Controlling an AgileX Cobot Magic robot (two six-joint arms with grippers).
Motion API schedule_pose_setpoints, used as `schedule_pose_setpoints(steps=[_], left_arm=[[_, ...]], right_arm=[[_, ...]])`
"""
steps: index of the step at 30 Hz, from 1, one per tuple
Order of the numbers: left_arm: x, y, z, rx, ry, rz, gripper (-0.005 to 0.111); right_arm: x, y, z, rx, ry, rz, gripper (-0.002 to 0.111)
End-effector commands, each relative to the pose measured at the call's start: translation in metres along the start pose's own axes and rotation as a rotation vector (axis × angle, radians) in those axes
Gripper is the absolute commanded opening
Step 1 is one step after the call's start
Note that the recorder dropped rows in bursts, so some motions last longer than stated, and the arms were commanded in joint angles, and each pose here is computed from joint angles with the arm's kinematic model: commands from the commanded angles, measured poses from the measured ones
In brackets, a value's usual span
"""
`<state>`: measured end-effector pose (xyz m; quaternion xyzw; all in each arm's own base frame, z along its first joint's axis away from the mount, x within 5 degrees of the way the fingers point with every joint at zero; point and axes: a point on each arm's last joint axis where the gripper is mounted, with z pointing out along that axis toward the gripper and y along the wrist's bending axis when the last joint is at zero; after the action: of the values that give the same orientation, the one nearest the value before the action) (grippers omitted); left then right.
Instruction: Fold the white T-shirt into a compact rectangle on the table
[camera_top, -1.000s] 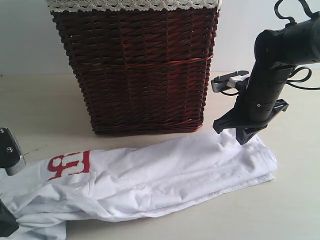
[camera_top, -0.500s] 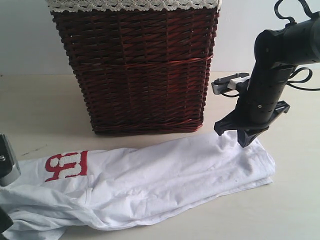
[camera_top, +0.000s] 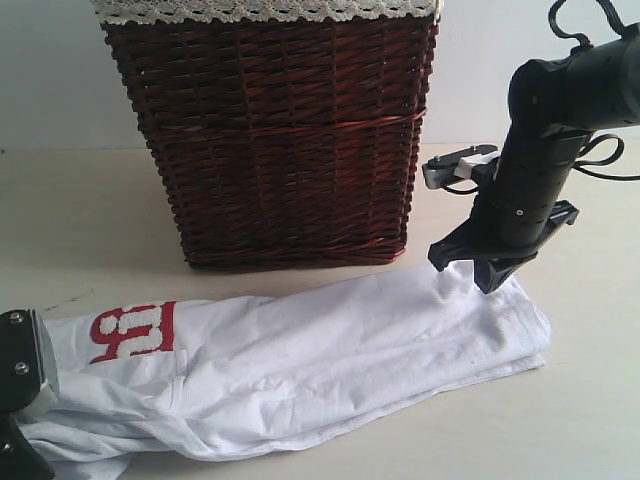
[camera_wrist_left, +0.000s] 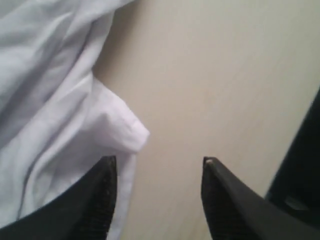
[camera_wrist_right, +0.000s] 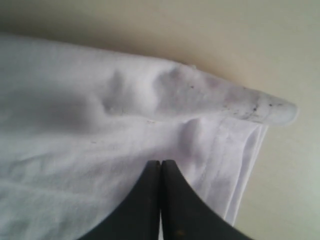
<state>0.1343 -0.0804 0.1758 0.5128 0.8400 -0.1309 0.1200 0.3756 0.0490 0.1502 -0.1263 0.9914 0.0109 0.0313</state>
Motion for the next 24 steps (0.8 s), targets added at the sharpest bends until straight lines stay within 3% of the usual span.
schedule_pose_setpoints(steps=[1,3,6,11,17,24], left_arm=[[-0.009,0.017,0.011,-0.117,-0.071,-0.036,0.051],[-0.01,0.018,0.016,-0.089,-0.071,-0.049,0.051],[-0.013,0.007,0.022,0.035,-0.07,-0.018,0.051],[-0.013,0.001,0.025,0.055,-0.058,0.031,0.051],[0.005,0.011,0.042,-0.125,-0.042,0.015,0.051],[0.007,0.016,0.046,-0.165,-0.036,0.02,0.051]], right_arm=[[0.0,-0.002,-0.004,0.005,-0.025,-0.006,0.0],[0.0,-0.002,-0.004,0.005,-0.025,-0.006,0.0],[0.0,-0.002,-0.004,0.005,-0.025,-0.006,0.0],[0.0,-0.002,-0.004,0.005,-0.025,-0.006,0.0],[-0.001,-0.002,-0.004,0.006,-0.03,-0.006,0.0],[-0.002,-0.002,-0.004,0.009,-0.047,-0.006,0.0]])
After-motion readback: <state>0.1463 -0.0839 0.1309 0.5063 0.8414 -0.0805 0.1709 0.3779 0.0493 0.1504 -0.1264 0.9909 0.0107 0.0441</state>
